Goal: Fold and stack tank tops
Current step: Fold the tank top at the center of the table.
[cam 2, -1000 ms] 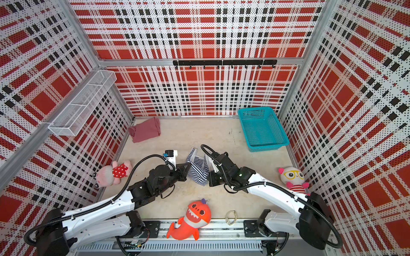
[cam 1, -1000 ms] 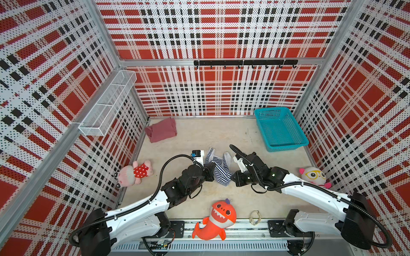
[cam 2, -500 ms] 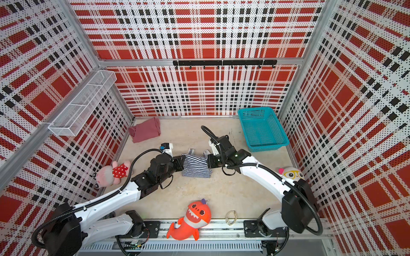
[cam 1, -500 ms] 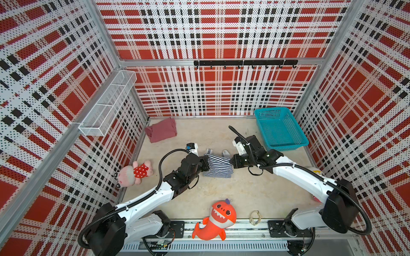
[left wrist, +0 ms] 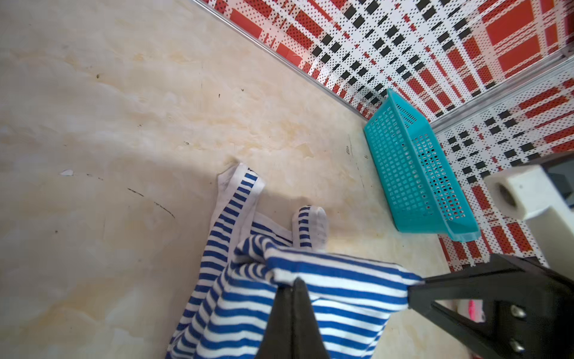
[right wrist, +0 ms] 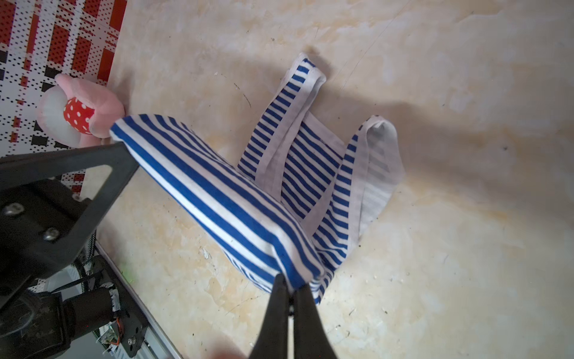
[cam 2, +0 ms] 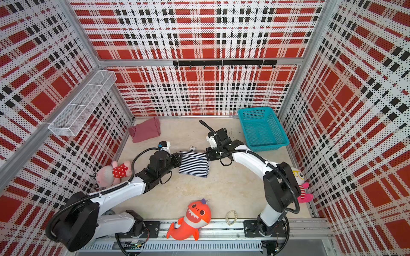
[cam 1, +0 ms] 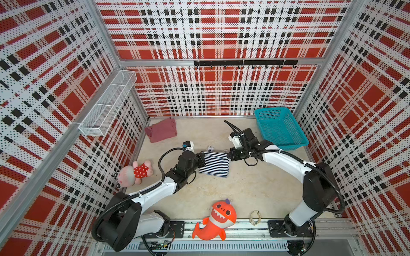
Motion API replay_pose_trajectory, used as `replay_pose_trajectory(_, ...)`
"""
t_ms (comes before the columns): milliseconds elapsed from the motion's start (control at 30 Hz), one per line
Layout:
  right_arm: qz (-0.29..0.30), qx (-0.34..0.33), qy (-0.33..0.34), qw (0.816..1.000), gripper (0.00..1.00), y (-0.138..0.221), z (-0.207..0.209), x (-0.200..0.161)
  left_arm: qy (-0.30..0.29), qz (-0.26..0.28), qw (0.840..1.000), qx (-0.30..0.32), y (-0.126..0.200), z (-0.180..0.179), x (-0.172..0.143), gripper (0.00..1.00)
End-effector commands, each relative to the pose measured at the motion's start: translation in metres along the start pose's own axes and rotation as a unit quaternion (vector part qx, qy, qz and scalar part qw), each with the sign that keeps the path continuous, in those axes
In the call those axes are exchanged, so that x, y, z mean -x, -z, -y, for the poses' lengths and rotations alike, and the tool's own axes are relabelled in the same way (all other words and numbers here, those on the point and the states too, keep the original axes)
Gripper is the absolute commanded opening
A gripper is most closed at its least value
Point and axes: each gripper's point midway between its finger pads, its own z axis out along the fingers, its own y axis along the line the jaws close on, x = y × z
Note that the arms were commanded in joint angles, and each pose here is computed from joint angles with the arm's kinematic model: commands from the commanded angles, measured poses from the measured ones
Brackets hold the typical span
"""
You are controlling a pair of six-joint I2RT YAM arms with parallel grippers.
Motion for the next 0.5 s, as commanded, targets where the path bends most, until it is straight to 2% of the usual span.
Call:
replay_pose_trajectory(0, 0.003, -0.006, 0.005, 1.0, 0.0, -0.006, 0.014, 0.009, -0.015, 0.012, 0.999, -0.029, -0.013, 0.014, 0.017, 0.0)
replay_pose_trajectory(267, -0.005, -0.01, 0.002, 1.0, 0.04, -0.034, 0.04, 0.022, -0.016, -0.003, 1.0, -0.019, -0.053, -0.004, 0.02, 0.0)
replay_pose_trajectory(367, 0.0, -0.015, -0.001, 1.0, 0.1, -0.042, 0.052, 0.034, -0.017, -0.007, 1.0, -0.019, -0.07, -0.01, 0.023, 0.01)
replay_pose_trajectory(433, 0.007, -0.022, -0.007, 1.0, 0.31, -0.044, 0.063, 0.044, -0.02, -0.006, 0.999, -0.032, -0.079, -0.008, 0.031, 0.32)
replay_pose_trajectory(467, 0.012, -0.027, -0.01, 1.0, 0.39, -0.042, 0.066, 0.049, -0.022, -0.006, 0.999, -0.038, -0.081, -0.006, 0.034, 0.42)
